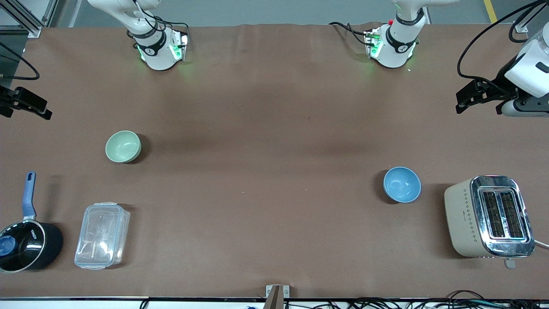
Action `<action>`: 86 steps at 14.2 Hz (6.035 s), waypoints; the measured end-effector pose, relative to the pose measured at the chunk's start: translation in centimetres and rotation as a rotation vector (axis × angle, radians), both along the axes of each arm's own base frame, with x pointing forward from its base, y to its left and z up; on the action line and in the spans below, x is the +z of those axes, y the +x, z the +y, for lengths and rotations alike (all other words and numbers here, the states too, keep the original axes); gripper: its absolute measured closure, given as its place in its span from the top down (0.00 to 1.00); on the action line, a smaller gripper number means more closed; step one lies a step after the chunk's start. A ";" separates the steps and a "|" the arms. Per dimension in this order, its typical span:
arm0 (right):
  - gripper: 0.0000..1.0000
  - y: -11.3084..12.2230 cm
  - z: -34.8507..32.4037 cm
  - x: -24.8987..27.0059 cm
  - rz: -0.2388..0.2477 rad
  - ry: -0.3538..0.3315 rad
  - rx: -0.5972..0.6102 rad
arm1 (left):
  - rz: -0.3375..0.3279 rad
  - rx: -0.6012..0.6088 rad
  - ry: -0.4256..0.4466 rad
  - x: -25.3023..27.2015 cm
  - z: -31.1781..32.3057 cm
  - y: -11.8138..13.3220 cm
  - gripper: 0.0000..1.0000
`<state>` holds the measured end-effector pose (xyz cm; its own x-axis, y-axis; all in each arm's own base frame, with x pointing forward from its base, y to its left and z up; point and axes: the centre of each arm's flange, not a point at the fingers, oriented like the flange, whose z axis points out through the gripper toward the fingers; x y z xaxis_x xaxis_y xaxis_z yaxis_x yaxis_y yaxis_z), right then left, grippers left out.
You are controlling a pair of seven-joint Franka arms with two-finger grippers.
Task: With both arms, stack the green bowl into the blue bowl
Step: 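Reach the left gripper toward the blue bowl while the right gripper starts moving, then grasp the blue bowl rim with the left gripper while the right grasps green bowl, then slide the blue bowl with the left gripper toward the table middle, then lift the green bowl with the right gripper over the blue bowl while the left releases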
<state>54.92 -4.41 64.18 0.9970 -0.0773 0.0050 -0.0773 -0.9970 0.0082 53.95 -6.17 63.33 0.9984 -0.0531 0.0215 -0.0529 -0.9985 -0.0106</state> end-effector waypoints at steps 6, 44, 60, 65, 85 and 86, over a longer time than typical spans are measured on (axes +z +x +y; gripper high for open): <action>1.00 0.0 -0.2 0.0 0.000 0.000 -0.003 | 0.002 0.003 0.000 -0.1 0.2 0.2 1.00; 0.95 -4.0 -9.5 -41.8 0.201 0.089 -0.119 | 0.116 0.162 -0.029 -40.1 3.4 10.3 0.04; 0.05 -4.4 -11.2 -41.4 0.241 0.167 -0.027 | 0.101 0.193 -0.096 -39.7 -38.3 -1.2 0.04; 0.04 -1.2 -9.7 -31.0 0.214 0.217 0.005 | 0.089 0.190 -0.128 -39.9 -43.7 -3.1 0.04; 0.04 -2.2 34.6 -33.7 0.129 0.296 -0.262 | -0.047 0.282 -0.075 -14.4 -13.3 11.1 1.00; 0.04 -2.3 35.3 -35.1 0.129 0.310 -0.275 | -0.045 0.257 -0.065 -13.2 -10.8 11.2 1.00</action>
